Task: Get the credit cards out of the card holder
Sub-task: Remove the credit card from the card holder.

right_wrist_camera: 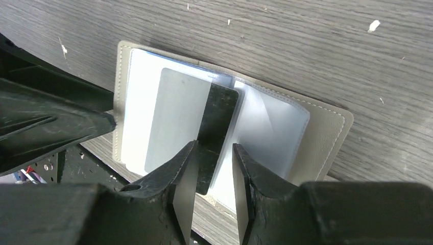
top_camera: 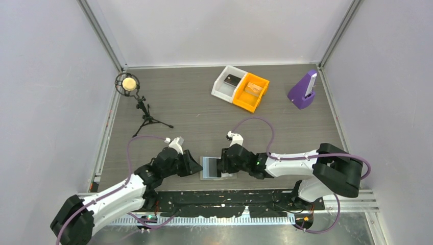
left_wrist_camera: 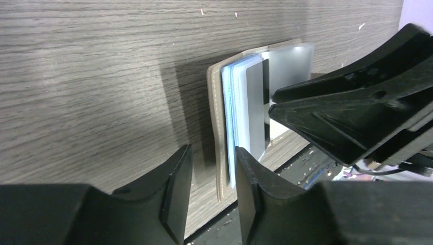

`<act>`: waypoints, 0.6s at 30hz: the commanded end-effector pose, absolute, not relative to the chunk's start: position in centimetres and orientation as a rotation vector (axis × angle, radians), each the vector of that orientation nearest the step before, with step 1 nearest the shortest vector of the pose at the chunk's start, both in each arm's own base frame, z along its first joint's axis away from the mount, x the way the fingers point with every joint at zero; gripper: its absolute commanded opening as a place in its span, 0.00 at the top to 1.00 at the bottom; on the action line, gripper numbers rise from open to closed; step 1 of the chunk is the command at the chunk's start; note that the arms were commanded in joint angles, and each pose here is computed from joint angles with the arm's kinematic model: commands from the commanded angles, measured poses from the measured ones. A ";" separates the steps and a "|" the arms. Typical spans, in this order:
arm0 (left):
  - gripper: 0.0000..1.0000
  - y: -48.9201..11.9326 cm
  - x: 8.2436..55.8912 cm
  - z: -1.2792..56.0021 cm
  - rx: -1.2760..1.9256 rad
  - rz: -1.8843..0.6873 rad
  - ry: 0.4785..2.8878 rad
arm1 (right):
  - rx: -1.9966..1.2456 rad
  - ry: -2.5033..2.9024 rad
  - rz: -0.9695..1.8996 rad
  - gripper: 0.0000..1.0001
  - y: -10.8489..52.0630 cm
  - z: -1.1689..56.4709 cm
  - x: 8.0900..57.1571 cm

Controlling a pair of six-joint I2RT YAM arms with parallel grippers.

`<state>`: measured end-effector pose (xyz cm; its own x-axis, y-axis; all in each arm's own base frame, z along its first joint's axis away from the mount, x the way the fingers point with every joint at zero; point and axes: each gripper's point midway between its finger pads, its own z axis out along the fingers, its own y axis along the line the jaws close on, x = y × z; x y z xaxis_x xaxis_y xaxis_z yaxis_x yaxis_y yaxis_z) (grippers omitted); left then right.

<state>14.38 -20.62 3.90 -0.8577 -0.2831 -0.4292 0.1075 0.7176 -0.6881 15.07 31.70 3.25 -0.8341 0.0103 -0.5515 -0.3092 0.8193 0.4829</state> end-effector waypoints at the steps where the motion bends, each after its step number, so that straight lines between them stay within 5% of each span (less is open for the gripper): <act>1: 0.59 -20.5 15.0 6.1 -0.136 -0.992 2.373 | -0.165 2.386 0.894 0.62 32.8 4.9 15.5; 6: 0.60 -21.7 15.0 8.1 -0.101 -1.086 2.318 | -0.160 2.375 0.913 0.62 32.7 4.7 15.4; 10: 0.72 -23.0 14.9 9.2 -0.047 -1.164 2.302 | -0.153 2.367 0.916 0.62 32.6 4.9 15.5; 18: 0.81 -24.4 15.2 8.7 0.019 -1.214 2.299 | -0.151 2.372 0.924 0.62 32.4 4.7 15.4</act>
<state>14.30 -22.59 6.42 -0.8774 -0.2464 -0.4117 0.1596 0.6593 -0.7348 15.03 32.05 3.47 -0.8340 0.0598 -0.5485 -0.3031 0.7810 0.5461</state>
